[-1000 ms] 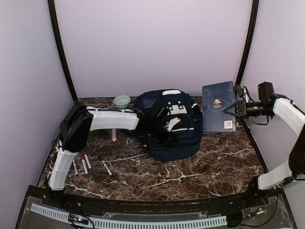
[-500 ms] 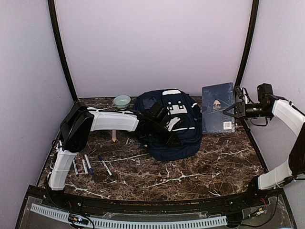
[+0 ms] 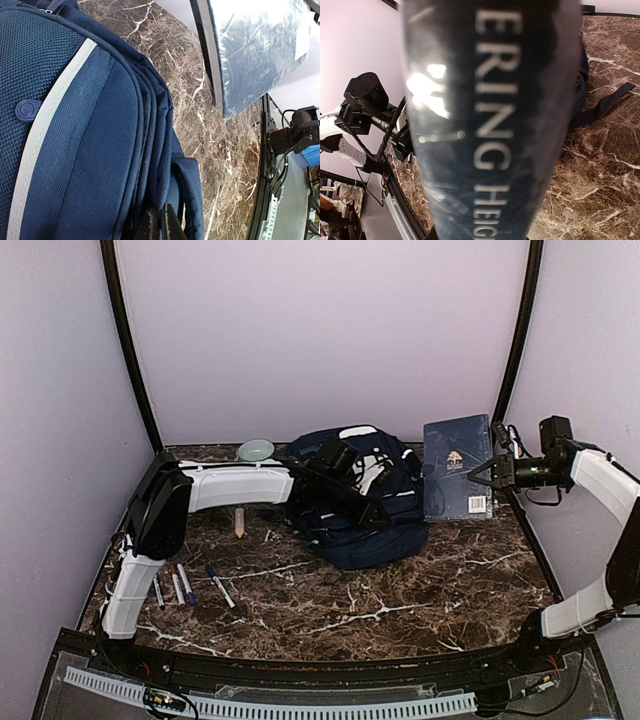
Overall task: Pack the student bag
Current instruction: Pick up the largest pocket of the bag from the student bag.
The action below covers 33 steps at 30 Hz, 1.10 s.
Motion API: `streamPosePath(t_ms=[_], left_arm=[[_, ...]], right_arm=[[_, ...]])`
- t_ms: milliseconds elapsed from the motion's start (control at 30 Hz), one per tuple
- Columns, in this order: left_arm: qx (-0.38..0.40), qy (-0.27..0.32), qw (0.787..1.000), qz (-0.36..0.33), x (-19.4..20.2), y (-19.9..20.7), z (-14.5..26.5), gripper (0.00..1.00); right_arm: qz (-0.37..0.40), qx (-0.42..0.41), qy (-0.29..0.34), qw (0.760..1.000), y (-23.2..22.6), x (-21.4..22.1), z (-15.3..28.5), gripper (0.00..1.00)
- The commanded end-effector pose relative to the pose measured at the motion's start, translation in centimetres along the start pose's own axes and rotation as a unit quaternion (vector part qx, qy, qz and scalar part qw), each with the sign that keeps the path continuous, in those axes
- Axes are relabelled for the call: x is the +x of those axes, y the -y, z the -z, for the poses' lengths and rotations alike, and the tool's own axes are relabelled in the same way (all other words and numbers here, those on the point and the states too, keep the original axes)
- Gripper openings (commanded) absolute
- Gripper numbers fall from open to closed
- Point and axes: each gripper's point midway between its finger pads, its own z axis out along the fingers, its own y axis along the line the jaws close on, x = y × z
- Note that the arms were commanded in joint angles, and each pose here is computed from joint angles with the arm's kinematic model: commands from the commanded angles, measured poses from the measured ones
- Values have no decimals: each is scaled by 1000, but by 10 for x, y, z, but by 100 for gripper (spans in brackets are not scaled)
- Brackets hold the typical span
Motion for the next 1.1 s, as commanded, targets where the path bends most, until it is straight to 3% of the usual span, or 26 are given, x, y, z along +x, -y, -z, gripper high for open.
streamPosePath(t_ms=[0,167,333,500,667,933,1067], left_arm=[[20,112,992,-48,-84,47,60,0],[15,143,987,-68,-105,59,80,0],[30,132,988,-75,-98,57,73,0],[89,167,981,34,-117,52,90,0],[124,178,976,27,-124,56,93,0],[87,161,982,39,-115,36,83,0],[23,185,982,-6,-140,35,105,0]], right_arm=[[64,-31,36,997,-26,-17,11,0],[59,-35,28,997,-30,-9,12,0],[53,-36,10,998,-27,4,10,0],[51,-39,11,998,-27,7,9,0],[49,-41,11,998,-27,11,9,0],[52,-39,12,998,-29,12,10,0],[39,-57,5,998,-35,17,9,0]])
